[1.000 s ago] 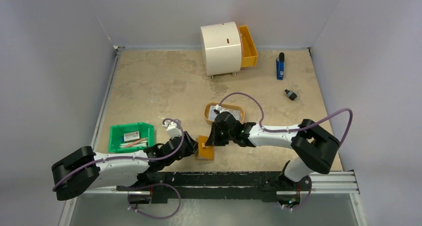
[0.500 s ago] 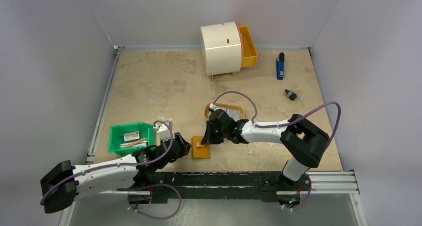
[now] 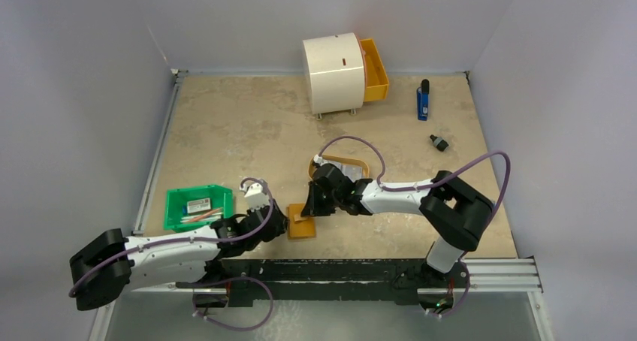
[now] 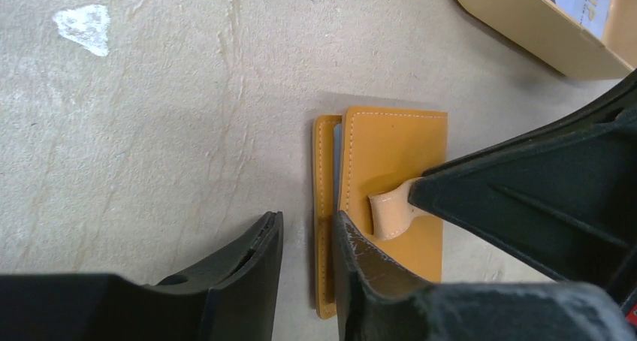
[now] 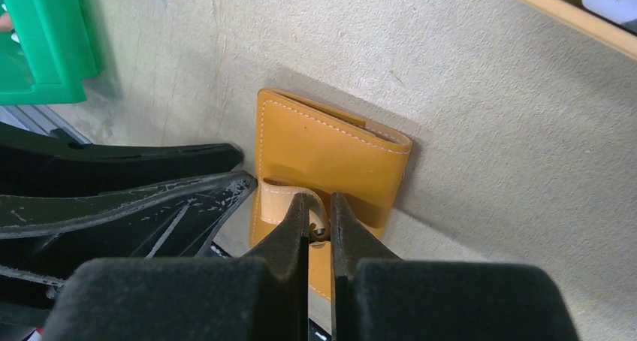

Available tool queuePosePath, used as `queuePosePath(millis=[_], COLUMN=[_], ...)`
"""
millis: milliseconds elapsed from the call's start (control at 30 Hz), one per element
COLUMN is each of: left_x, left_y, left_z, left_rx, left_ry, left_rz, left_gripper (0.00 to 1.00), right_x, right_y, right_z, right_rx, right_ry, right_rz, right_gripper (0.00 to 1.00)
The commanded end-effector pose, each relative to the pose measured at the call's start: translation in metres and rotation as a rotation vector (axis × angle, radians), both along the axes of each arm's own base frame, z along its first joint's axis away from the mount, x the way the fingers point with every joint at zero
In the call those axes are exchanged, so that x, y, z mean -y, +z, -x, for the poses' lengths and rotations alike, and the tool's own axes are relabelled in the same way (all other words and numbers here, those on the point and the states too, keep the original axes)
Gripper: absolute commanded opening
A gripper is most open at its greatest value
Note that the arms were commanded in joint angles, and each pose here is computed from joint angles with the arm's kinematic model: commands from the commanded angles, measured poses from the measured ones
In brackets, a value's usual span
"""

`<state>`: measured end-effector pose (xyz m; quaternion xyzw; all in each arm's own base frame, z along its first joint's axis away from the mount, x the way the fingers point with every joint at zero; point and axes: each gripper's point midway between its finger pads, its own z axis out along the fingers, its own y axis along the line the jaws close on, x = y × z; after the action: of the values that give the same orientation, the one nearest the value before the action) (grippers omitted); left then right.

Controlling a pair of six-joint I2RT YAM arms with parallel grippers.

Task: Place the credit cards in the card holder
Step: Close the card holder at the center of the board.

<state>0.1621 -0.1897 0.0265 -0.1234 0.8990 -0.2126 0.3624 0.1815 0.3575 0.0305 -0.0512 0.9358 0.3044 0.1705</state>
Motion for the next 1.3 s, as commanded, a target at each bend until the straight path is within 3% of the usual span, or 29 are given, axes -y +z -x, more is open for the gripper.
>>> queuePosePath(millis=[0,167,333,433,667,833,1000,1267], left_x=[0.001,-0.004,-0.012,-0.013,-0.011,-0.008,-0.007,-0.015], left_y=[-0.003,-0.011,-0.015,-0.019,-0.021,-0.015,-0.012,-0.01], left_z=[-0.006,-0.005,-0.004,-0.002,-0.003,-0.004,-0.004,-0.002], left_rx=[-0.008,-0.013,-0.012,-0.016,-0.018,-0.005,0.002,-0.004], left_ry=[0.033,0.054,0.075,0.077,0.072,0.068,0.065,0.075], left_rz=[-0.028,-0.024,-0.042,-0.04,-0.037,-0.015,-0.003,-0.024], left_gripper=[0.28,0.27,0.27,0.27,0.27,0.27,0.27,0.29], right_x=[-0.002,-0.003,0.006,0.017,0.053,0.043,0.023,0.015], right_y=[0.012,0.024,0.046,0.06,0.048,0.033,0.032,0.007], right_z=[-0.005,-0.002,0.007,0.011,0.025,0.024,0.014,0.006], right_rx=[0.043,0.047,0.053,0.057,0.048,0.059,0.078,0.105], right_ry=[0.011,0.024,0.022,-0.003,-0.075,0.006,0.036,0.063], right_rz=[-0.004,-0.03,-0.063,-0.084,-0.053,-0.021,-0.025,0.166], right_gripper=[0.0,0.02,0.36,0.47,0.47,0.45,0.51,0.64])
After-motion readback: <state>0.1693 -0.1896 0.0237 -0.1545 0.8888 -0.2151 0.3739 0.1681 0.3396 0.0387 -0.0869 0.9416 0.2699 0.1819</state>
